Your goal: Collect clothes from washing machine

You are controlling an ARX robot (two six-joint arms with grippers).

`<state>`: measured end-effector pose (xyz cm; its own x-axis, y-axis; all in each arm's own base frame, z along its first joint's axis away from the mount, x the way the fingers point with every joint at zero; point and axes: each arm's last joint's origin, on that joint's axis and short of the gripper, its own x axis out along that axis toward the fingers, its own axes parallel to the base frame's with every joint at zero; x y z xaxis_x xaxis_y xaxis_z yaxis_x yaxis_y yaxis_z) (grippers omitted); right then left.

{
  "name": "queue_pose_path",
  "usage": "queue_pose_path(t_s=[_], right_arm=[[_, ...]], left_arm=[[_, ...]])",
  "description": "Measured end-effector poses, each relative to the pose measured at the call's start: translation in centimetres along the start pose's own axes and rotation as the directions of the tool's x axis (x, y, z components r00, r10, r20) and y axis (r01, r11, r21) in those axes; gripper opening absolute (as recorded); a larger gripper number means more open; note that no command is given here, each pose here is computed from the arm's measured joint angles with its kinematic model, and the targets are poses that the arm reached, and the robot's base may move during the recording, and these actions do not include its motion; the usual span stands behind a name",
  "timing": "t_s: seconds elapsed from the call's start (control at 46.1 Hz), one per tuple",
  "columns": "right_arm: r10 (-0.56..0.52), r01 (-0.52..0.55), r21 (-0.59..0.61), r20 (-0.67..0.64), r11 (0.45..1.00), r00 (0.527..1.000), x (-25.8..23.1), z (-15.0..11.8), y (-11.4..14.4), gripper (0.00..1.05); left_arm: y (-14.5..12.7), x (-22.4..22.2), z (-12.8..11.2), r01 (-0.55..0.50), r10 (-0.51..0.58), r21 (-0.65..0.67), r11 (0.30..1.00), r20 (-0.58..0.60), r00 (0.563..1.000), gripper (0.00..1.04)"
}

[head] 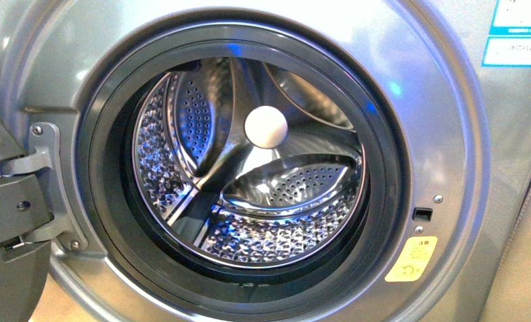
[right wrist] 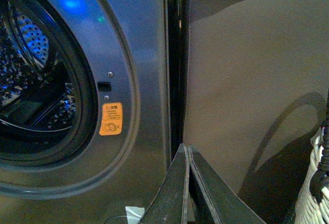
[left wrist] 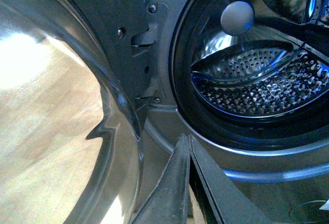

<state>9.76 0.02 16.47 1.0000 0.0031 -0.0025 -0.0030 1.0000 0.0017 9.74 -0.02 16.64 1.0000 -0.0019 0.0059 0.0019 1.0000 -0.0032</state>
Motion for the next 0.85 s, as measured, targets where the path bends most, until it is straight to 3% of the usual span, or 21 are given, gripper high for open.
queue_pose_path(t_s=[0.087, 0.325, 0.412, 0.586, 0.629, 0.846], right_arm=[[0.000, 0.000, -0.001, 0.000, 1.000, 1.000, 0.00, 0.00, 0.00, 0.06], [0.000, 0.000, -0.001, 0.000, 1.000, 1.000, 0.00, 0.00, 0.00, 0.43], [0.000, 0.000, -0.002, 0.000, 1.000, 1.000, 0.00, 0.00, 0.00, 0.57], [0.000, 0.000, -0.001, 0.000, 1.000, 1.000, 0.00, 0.00, 0.00, 0.93], [0.000, 0.000, 0.000, 0.000, 1.000, 1.000, 0.00, 0.00, 0.00, 0.99], [0.000, 0.000, -0.001, 0.000, 1.000, 1.000, 0.00, 0.00, 0.00, 0.97]], left_arm=[[0.00, 0.00, 0.00, 0.000, 0.000, 0.000, 1.000, 0.000, 1.000, 0.12], [0.00, 0.00, 0.00, 0.000, 0.000, 0.000, 1.000, 0.000, 1.000, 0.50], [0.00, 0.00, 0.00, 0.000, 0.000, 0.000, 1.000, 0.000, 1.000, 0.62], [0.00, 0.00, 0.00, 0.000, 0.000, 0.000, 1.000, 0.000, 1.000, 0.99], [0.00, 0.00, 0.00, 0.000, 0.000, 0.000, 1.000, 0.000, 1.000, 0.99], [0.00, 0.00, 0.00, 0.000, 0.000, 0.000, 1.000, 0.000, 1.000, 0.98]])
